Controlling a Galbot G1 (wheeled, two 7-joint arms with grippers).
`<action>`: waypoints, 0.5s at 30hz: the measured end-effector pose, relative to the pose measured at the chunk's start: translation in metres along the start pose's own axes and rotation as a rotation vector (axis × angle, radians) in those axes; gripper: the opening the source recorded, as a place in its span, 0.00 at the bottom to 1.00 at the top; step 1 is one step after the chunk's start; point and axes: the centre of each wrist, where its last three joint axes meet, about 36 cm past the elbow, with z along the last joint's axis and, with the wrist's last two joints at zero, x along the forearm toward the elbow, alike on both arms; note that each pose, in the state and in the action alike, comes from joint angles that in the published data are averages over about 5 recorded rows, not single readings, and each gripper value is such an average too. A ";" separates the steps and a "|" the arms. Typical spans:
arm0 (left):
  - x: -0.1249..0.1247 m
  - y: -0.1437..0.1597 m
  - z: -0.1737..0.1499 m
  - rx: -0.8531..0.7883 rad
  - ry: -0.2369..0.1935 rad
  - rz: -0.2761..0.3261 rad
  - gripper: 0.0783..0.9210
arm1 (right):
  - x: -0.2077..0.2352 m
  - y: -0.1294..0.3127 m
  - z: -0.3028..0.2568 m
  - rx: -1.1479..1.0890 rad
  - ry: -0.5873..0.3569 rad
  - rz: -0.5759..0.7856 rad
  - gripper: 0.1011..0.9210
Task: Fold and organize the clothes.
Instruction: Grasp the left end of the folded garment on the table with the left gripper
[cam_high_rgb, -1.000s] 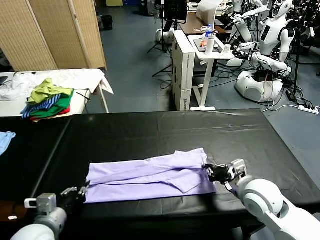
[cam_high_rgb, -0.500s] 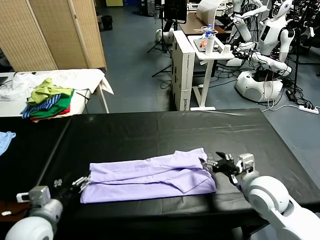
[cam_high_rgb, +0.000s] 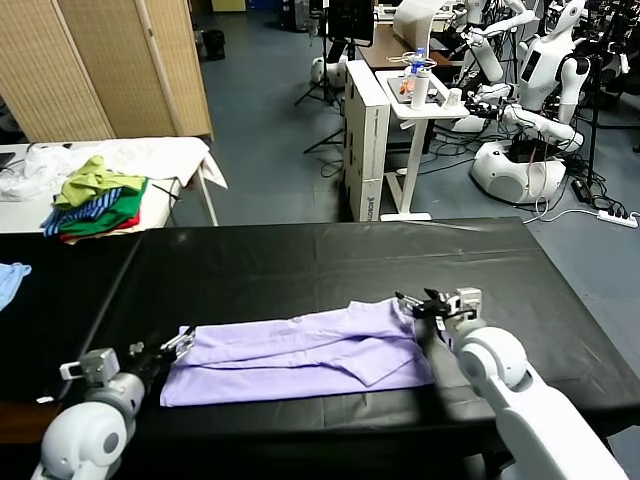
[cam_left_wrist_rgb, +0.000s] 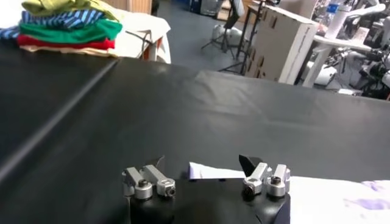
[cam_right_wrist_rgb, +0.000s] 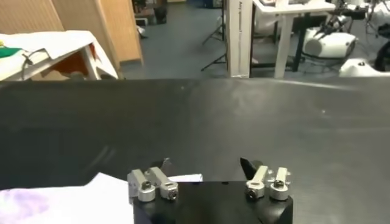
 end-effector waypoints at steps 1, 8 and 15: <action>-0.001 0.001 0.001 0.001 0.003 -0.001 0.98 | 0.000 0.001 0.001 -0.001 0.002 -0.001 0.77; -0.010 0.001 0.006 0.004 0.017 0.007 0.97 | -0.001 0.002 0.002 -0.003 0.005 -0.002 0.62; -0.018 0.003 0.009 0.011 0.020 0.009 0.81 | 0.000 0.002 0.004 -0.006 0.007 -0.002 0.21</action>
